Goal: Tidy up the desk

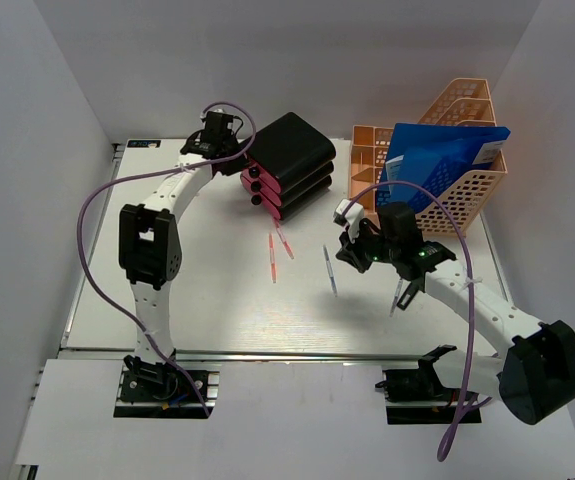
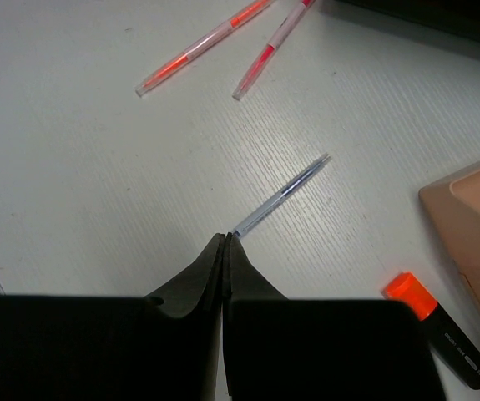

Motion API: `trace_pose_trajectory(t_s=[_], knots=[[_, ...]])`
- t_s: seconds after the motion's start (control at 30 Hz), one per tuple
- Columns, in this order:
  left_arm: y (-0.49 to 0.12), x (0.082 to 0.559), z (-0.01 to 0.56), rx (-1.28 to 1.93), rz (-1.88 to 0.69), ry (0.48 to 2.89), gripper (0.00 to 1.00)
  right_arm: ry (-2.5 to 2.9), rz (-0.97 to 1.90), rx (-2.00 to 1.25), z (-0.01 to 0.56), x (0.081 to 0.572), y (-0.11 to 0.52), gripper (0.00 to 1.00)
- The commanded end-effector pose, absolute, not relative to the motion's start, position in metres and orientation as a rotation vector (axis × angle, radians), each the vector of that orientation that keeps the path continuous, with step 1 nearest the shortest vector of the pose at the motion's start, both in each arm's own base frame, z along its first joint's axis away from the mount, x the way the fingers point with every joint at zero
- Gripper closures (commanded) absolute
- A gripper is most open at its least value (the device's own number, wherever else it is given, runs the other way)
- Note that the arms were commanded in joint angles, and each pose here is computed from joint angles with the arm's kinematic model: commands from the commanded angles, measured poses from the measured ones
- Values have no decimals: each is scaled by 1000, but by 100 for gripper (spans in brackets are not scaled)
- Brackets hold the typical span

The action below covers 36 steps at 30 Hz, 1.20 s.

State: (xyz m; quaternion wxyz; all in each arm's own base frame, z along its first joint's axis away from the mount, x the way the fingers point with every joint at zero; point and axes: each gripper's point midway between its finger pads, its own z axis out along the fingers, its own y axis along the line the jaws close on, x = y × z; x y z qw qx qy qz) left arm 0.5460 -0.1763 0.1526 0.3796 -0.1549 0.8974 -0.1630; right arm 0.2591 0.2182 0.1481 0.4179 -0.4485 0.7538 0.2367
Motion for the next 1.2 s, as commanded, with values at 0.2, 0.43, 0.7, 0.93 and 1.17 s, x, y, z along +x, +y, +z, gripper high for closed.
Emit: trace_pose_trajectory(t_s=[0.2, 0.43, 0.7, 0.93, 1.17], knots=[[-188, 550, 185, -368, -443, 2240, 76, 1840, 558, -1118, 157, 267, 216, 100], [-159, 524, 194, -397, -387, 2219, 77, 1850, 565, -1121, 154, 267, 216, 100], [-151, 492, 178, -349, -402, 2234, 55, 1868, 564, -1127, 149, 268, 215, 100], [-178, 485, 159, -321, -630, 2249, 38, 1880, 557, -1124, 145, 269, 212, 100], [-189, 492, 158, -306, -764, 2203, 43, 1878, 555, -1128, 145, 269, 212, 100]])
